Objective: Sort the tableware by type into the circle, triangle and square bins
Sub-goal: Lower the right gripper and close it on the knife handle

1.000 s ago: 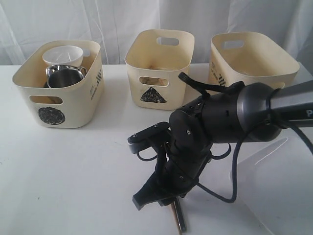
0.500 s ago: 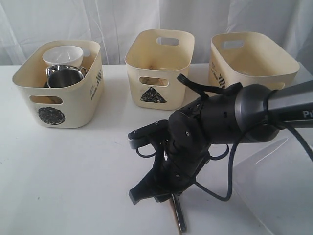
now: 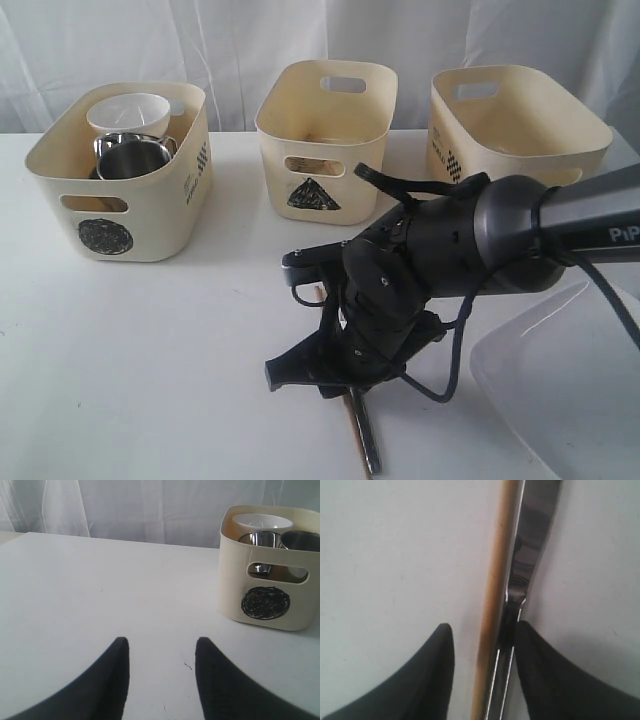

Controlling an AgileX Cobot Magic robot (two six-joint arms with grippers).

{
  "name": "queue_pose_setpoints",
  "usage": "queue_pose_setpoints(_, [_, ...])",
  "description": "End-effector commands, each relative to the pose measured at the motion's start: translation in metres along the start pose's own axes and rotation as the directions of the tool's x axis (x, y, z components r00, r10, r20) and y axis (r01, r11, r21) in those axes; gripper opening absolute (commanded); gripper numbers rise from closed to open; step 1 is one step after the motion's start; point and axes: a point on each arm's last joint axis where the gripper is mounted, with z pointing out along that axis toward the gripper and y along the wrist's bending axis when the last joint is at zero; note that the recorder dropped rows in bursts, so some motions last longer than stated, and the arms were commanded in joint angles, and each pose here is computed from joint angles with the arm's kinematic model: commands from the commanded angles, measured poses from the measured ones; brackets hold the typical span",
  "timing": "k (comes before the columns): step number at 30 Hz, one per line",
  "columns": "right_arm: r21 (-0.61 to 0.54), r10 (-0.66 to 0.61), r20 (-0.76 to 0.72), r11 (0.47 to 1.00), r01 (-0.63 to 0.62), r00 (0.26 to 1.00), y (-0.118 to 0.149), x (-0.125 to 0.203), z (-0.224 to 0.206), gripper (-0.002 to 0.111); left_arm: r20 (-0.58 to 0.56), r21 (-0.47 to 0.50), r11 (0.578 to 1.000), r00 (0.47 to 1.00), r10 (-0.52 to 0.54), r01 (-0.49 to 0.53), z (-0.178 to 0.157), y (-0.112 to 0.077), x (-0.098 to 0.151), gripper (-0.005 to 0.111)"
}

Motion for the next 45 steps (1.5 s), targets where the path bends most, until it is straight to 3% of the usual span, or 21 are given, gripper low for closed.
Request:
queue_pose_setpoints(1, [0.004,-0.001,0.008,1.000,0.001,1.000,0.0005,-0.0022,-0.0008,0.038,0.002,-0.001,1.000,1.000,-0.006,0.006,-0.0001,0.0001,0.0008,0.047])
queue_pose_setpoints(45, [0.006,-0.029,-0.050,1.000,0.029,0.998,0.0073,0.0035,0.0052,0.038,0.002,-0.001,1.000,1.000,-0.006,0.006,-0.0001,0.0001,0.0008,0.047])
